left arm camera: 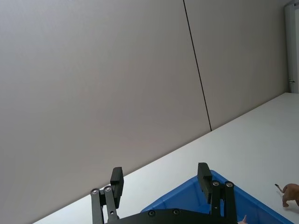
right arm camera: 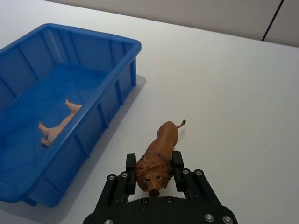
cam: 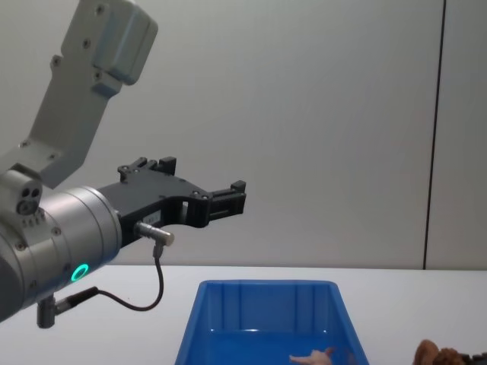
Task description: Pick up the two dolls from the table and place them into the box.
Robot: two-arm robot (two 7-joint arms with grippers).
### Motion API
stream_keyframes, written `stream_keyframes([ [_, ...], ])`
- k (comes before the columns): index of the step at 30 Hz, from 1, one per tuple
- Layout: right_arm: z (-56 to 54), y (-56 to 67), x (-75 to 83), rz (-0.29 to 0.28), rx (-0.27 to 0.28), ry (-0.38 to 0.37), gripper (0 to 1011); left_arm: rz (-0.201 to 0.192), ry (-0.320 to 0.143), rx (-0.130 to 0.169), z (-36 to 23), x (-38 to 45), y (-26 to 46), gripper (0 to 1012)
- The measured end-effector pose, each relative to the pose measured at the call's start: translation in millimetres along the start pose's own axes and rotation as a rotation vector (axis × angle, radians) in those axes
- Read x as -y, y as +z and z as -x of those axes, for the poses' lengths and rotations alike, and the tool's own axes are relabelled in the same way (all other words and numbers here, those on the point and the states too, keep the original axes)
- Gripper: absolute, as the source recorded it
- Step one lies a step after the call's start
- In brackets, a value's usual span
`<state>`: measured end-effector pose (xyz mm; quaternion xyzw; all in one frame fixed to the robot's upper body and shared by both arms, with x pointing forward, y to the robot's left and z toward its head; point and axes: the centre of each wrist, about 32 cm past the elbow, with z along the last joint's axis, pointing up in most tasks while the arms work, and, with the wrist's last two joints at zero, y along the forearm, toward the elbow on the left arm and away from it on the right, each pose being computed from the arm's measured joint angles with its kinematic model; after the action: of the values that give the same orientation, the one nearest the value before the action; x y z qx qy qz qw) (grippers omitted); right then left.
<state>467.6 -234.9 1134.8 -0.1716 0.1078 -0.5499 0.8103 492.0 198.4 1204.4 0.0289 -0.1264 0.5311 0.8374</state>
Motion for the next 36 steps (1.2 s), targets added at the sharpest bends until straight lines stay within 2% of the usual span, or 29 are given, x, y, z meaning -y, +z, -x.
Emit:
stream_keyframes([
  [12,5.4,17.2,6.7,-0.105,0.043,0.012,437,0.000,0.000,0.000,0.0,0.0,0.0,1002],
  [15,8.6,26.8,8.4,-0.145,0.060,0.037,437,0.000,0.000,0.000,0.0,0.0,0.0,1001],
  [23,19.9,48.0,6.9,-0.207,0.092,0.126,436,0.000,0.000,0.000,0.0,0.0,0.0,1001],
  [28,27.6,56.5,2.6,-0.211,0.102,0.174,437,0.000,0.000,0.000,0.0,0.0,0.0,1002],
  [36,38.1,61.5,-9.6,-0.183,0.109,0.224,451,0.000,0.000,0.000,0.0,0.0,0.0,1002],
])
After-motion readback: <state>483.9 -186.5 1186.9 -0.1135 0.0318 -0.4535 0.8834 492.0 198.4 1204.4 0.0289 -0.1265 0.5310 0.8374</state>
